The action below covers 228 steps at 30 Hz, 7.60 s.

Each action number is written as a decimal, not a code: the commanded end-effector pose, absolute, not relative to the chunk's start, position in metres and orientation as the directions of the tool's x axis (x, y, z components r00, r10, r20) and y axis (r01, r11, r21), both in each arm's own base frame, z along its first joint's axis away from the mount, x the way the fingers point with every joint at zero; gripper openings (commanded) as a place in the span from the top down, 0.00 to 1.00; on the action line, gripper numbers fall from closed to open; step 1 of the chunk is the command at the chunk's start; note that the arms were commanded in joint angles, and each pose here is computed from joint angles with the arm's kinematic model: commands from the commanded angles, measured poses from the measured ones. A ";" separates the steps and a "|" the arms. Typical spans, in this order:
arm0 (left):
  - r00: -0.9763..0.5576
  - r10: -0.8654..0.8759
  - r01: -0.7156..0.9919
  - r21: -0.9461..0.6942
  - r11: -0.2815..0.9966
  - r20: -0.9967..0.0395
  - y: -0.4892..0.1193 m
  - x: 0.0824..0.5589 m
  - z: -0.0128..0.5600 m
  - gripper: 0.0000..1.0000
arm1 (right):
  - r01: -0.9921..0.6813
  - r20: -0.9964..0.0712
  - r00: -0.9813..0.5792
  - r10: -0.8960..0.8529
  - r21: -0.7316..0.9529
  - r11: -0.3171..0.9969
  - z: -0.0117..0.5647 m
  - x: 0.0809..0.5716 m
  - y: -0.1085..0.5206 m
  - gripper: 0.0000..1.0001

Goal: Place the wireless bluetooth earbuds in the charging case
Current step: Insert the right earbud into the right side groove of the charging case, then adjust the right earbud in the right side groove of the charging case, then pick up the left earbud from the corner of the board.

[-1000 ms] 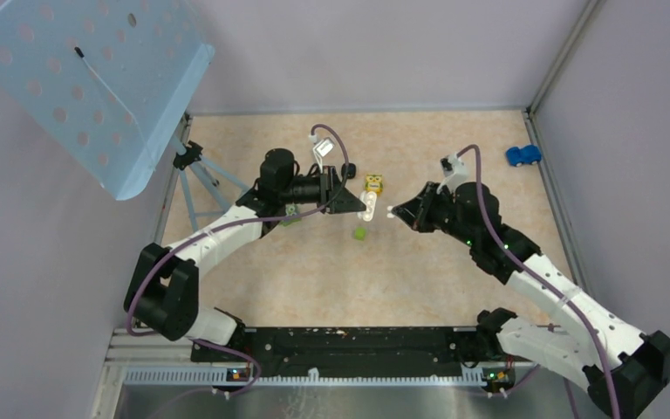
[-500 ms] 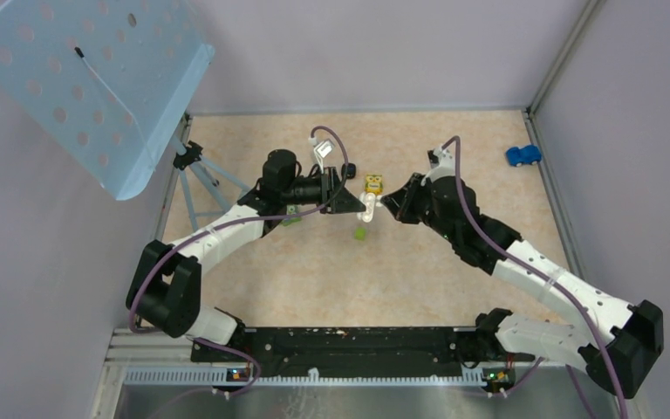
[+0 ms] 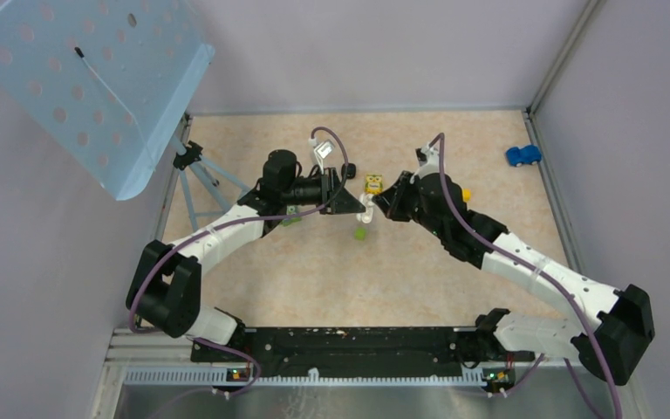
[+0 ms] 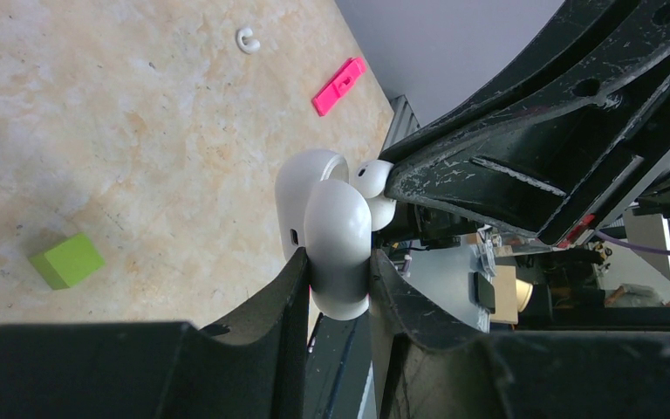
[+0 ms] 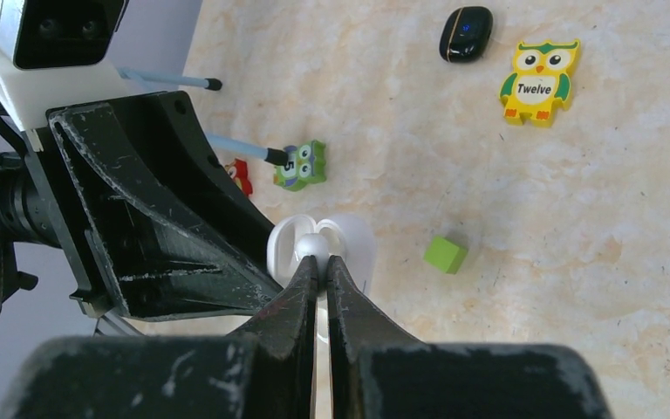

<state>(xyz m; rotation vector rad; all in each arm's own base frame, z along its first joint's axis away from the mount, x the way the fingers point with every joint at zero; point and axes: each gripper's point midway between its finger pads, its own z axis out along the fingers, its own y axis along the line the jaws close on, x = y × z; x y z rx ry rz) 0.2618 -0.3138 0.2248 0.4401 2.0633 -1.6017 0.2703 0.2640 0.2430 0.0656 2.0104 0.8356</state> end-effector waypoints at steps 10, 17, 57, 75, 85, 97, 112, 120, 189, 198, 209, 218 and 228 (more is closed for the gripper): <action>-0.796 -0.055 0.580 -0.784 0.222 -0.603 -0.317 0.262 0.247 1.00 | -0.252 -0.780 -0.505 0.370 0.543 0.801 0.255 0.281 0.273 1.00; -0.795 -0.053 0.581 -0.783 0.223 -0.604 -0.317 0.261 0.245 1.00 | -0.165 -0.788 -0.486 0.378 0.508 0.846 0.245 0.281 0.263 1.00; -0.802 -0.030 0.560 -0.769 0.306 -0.596 -0.315 0.265 0.225 1.00 | -0.194 -0.749 -0.541 0.382 0.554 0.810 0.239 0.264 0.278 0.63; -0.799 -0.023 0.568 -0.767 0.299 -0.601 -0.316 0.265 0.227 1.00 | -0.179 -0.725 -0.563 0.397 0.576 0.798 0.231 0.273 0.275 0.94; -0.809 -0.018 0.553 -0.770 0.318 -0.587 -0.316 0.267 0.222 1.00 | -0.188 -0.767 -0.549 0.333 0.501 0.845 0.229 0.275 0.275 1.00; -0.811 -0.013 0.542 -0.760 0.359 -0.584 -0.315 0.270 0.214 1.00 | -0.144 -0.786 -0.551 0.279 0.420 0.896 0.226 0.275 0.276 1.00; -0.813 -0.005 0.538 -0.754 0.376 -0.583 -0.315 0.270 0.209 1.00 | -0.162 -0.781 -0.549 0.298 0.448 0.879 0.230 0.270 0.280 1.00; -0.814 -0.002 0.538 -0.755 0.374 -0.581 -0.316 0.269 0.208 1.00 | -0.165 -0.745 -0.573 0.342 0.513 0.842 0.231 0.269 0.279 0.78; -0.835 -0.020 0.494 -0.763 0.417 -0.550 -0.319 0.283 0.200 1.00 | 0.340 -0.521 -0.650 0.554 0.453 0.824 0.067 0.335 0.019 0.69; -0.835 -0.036 0.488 -0.768 0.415 -0.550 -0.323 0.289 0.205 1.00 | 0.339 -0.501 -0.671 0.546 0.447 0.828 0.051 0.343 0.020 0.71; -0.837 -0.019 0.494 -0.770 0.405 -0.547 -0.325 0.288 0.205 1.00 | 0.374 -0.526 -0.667 0.528 0.377 0.847 0.049 0.327 0.007 0.70; -0.835 -0.017 0.496 -0.767 0.407 -0.550 -0.324 0.286 0.203 1.00 | 0.391 -0.533 -0.680 0.504 0.319 0.863 0.042 0.313 -0.001 0.70; -0.837 -0.016 0.494 -0.770 0.404 -0.546 -0.325 0.286 0.202 1.00 | 0.300 -0.601 -0.645 0.472 0.369 0.880 0.079 0.326 0.011 0.70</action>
